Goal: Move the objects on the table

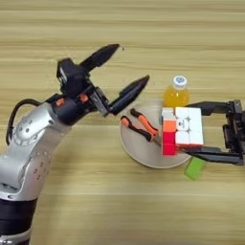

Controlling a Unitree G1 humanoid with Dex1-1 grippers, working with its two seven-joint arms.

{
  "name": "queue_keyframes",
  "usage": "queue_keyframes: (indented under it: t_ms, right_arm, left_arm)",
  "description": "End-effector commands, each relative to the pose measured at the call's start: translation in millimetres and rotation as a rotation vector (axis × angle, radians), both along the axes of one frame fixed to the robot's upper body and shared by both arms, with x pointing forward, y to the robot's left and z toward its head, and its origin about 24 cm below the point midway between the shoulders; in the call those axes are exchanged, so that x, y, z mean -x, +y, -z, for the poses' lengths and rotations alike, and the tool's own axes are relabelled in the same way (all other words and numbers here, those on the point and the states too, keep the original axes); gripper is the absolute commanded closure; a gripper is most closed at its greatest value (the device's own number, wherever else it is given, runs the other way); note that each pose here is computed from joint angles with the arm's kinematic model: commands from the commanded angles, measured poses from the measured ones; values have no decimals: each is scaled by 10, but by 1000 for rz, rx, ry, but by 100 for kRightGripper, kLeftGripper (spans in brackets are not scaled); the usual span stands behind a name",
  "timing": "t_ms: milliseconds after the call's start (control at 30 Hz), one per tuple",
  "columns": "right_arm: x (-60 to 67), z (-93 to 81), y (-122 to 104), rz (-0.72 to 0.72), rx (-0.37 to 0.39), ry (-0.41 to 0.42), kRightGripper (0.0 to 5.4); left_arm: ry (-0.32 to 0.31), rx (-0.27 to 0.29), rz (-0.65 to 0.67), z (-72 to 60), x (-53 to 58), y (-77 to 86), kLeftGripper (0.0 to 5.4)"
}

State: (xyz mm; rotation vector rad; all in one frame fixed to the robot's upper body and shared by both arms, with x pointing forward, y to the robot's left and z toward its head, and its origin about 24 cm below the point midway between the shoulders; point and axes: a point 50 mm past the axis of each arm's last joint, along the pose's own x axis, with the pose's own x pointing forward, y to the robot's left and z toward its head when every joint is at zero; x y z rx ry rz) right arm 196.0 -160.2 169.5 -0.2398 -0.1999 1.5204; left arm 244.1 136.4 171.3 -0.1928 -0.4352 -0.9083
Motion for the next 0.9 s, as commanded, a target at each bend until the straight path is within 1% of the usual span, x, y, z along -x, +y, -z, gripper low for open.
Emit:
queue_keyframes:
  t_ms: [33,167,300,367,467,533,600,733,800,900]
  right_arm:
    - [-29,-54,-11,10,-13,-22,207]
    - [-33,-56,-12,13,-18,-23,207]
    - [-32,-61,-21,18,-22,-26,207]
    - [-34,-72,-29,25,-29,-31,207]
    - [-36,-95,-42,36,-48,-37,207]
    - [-38,-106,-53,49,-62,-42,207]
    - [-40,-114,-65,62,-73,-46,207]
    - [-42,-175,-121,95,-133,-51,207]
    - [-43,-192,-158,115,-154,-53,207]
    - [-69,-231,-250,159,-223,-42,207]
  left_arm:
    - [22,70,-92,-50,-126,98,0]
    - [34,67,-169,-5,-205,131,0]
    - [62,36,-213,109,-254,120,0]
    - [88,23,-248,181,-290,132,0]
    - [125,4,-318,288,-352,170,0]
    - [140,-24,-368,372,-385,190,0]
    - [149,-36,-394,429,-400,196,0]
    - [147,-80,-442,545,-436,219,0]
    - [158,-82,-460,602,-454,236,0]
    - [167,-93,-483,686,-485,256,0]
